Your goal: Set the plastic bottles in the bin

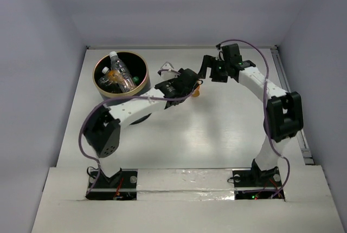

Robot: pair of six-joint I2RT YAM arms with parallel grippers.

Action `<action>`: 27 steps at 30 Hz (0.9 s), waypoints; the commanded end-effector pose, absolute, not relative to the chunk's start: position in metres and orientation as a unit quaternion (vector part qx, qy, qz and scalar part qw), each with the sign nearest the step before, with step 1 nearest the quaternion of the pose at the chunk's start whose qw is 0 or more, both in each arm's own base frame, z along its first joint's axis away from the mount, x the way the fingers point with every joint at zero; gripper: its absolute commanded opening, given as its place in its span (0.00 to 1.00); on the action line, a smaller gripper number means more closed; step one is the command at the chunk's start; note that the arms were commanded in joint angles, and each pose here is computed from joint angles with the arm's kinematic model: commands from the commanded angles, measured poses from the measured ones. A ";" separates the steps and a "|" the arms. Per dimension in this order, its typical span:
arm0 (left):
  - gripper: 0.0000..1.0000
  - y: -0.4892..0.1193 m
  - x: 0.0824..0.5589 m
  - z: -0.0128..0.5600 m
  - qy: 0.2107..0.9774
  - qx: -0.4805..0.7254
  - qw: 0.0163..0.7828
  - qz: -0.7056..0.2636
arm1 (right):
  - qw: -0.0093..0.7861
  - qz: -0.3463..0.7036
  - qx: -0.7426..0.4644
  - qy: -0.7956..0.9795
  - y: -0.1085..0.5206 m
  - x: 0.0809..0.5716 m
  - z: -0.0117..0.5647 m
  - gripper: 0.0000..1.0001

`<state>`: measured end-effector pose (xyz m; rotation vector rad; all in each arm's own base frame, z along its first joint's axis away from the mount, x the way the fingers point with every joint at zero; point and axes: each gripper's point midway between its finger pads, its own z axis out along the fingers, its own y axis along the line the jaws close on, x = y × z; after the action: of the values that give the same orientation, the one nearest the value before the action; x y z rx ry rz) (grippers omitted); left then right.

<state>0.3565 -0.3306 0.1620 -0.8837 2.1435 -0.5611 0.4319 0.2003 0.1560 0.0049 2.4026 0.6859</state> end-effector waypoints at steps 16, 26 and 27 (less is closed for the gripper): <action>0.14 -0.167 0.300 0.430 0.684 -0.285 0.594 -0.313 | 0.186 0.259 -0.052 0.946 0.238 0.459 0.086 1.00; 0.16 -0.095 0.341 0.397 0.710 -0.265 0.599 -0.260 | 0.149 0.257 -0.026 0.955 0.262 0.458 0.053 0.82; 0.16 -0.100 0.345 0.392 0.719 -0.250 0.590 -0.268 | 0.150 0.257 -0.021 0.954 0.262 0.459 0.051 0.77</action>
<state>0.3331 -0.0845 0.4075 -0.7290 1.5830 -0.5882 0.4546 0.2584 0.0489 -0.1114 2.7506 0.7246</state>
